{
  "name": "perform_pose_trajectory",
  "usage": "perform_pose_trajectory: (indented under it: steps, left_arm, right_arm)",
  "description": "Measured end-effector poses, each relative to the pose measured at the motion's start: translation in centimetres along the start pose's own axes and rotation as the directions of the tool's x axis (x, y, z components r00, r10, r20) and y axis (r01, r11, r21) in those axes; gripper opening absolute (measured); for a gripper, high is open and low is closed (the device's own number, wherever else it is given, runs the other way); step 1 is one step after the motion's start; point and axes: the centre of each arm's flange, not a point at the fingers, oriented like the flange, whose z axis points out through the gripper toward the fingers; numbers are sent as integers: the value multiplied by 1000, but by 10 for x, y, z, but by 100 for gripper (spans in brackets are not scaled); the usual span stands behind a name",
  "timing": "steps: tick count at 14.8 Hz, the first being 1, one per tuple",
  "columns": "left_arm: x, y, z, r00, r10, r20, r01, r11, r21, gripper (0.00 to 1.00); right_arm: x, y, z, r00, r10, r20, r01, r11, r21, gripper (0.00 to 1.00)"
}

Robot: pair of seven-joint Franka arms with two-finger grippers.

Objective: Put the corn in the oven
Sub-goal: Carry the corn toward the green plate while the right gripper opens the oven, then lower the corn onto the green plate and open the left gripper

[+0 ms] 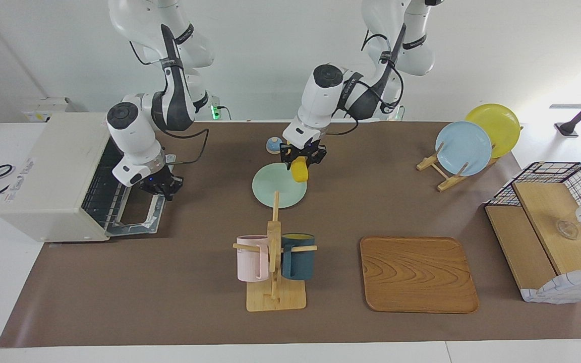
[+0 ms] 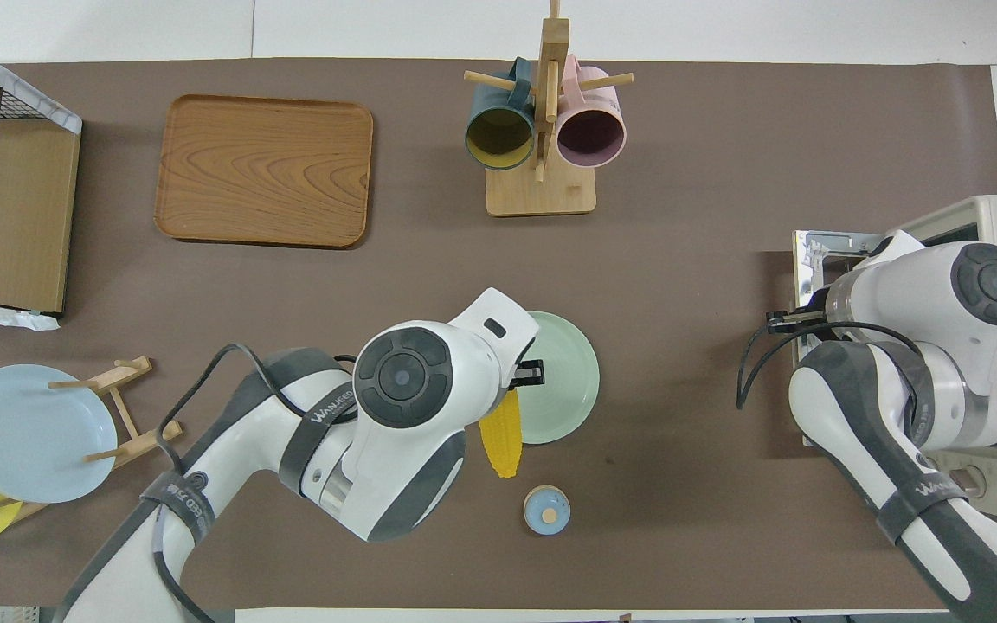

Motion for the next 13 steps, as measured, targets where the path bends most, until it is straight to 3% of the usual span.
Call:
perform_pose_trajectory:
  steps: [7, 13]
  left_arm:
    - [-5, 21, 71, 999, 16, -48, -18, 999, -38, 55]
    - [-1, 25, 74, 997, 15, -70, -19, 998, -56, 55]
  right_arm:
    - [-4, -4, 10, 1000, 21, 20, -21, 1000, -11, 1]
    - [4, -7, -1, 1000, 11, 15, -11, 1000, -15, 1]
